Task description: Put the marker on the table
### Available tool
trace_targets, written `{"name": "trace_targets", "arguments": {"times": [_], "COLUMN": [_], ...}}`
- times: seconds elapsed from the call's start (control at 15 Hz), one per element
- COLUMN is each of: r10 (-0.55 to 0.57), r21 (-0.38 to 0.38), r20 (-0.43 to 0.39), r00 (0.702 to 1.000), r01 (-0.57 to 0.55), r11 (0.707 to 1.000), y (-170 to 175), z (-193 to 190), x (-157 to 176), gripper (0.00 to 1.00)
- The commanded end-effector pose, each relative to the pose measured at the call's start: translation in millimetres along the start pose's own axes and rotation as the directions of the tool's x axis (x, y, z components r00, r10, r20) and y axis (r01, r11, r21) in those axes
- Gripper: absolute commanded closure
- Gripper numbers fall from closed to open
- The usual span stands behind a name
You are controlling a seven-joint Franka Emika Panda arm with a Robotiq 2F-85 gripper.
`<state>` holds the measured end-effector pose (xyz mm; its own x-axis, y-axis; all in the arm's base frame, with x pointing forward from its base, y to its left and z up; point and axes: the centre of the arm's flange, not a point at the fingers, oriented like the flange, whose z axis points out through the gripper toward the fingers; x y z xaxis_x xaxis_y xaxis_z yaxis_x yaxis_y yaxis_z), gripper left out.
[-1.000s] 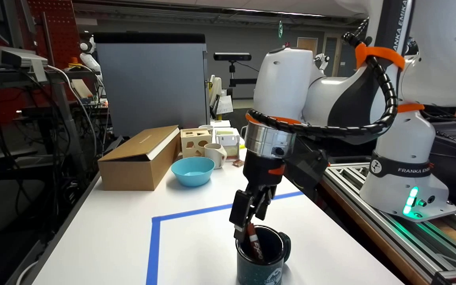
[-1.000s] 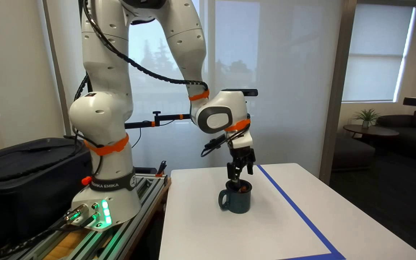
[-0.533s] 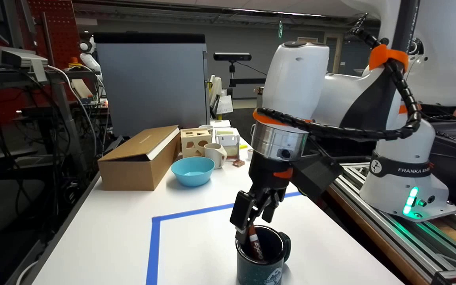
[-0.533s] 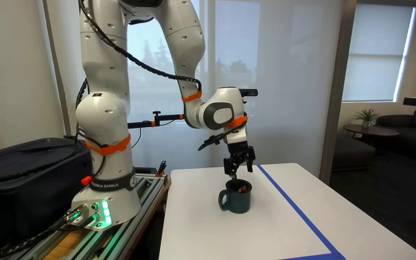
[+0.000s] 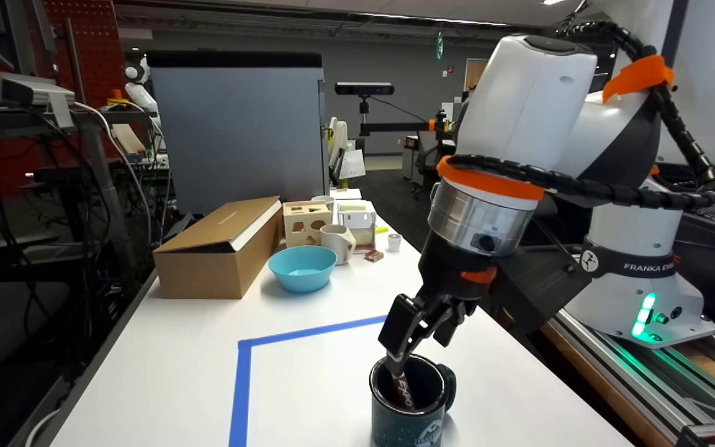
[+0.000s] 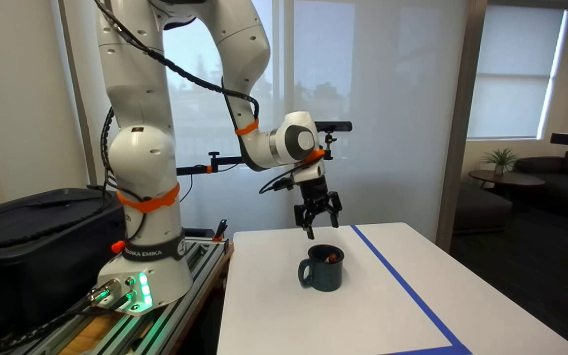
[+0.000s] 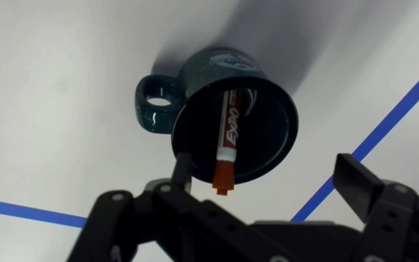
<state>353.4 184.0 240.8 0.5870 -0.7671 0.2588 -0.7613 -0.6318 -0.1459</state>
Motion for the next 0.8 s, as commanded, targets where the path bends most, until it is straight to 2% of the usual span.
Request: {"name": "trace_targets", "arguments": {"times": [0.0, 0.33, 0.73], "r10": [0.072, 0.107, 0.139], "r21": [0.007, 0.03, 0.1], "r20": [-0.112, -0.126, -0.144], "r00": [0.991, 0.986, 0.98], "r01": [-0.071, -0.104, -0.125], "r11": [0.997, 0.994, 0.987], "y": [18.8, 31.3, 40.7], "z": [5.8, 35.4, 56.6], "x": [-24.5, -33.9, -6.7], "gripper": [0.0, 0.0, 0.0]}}
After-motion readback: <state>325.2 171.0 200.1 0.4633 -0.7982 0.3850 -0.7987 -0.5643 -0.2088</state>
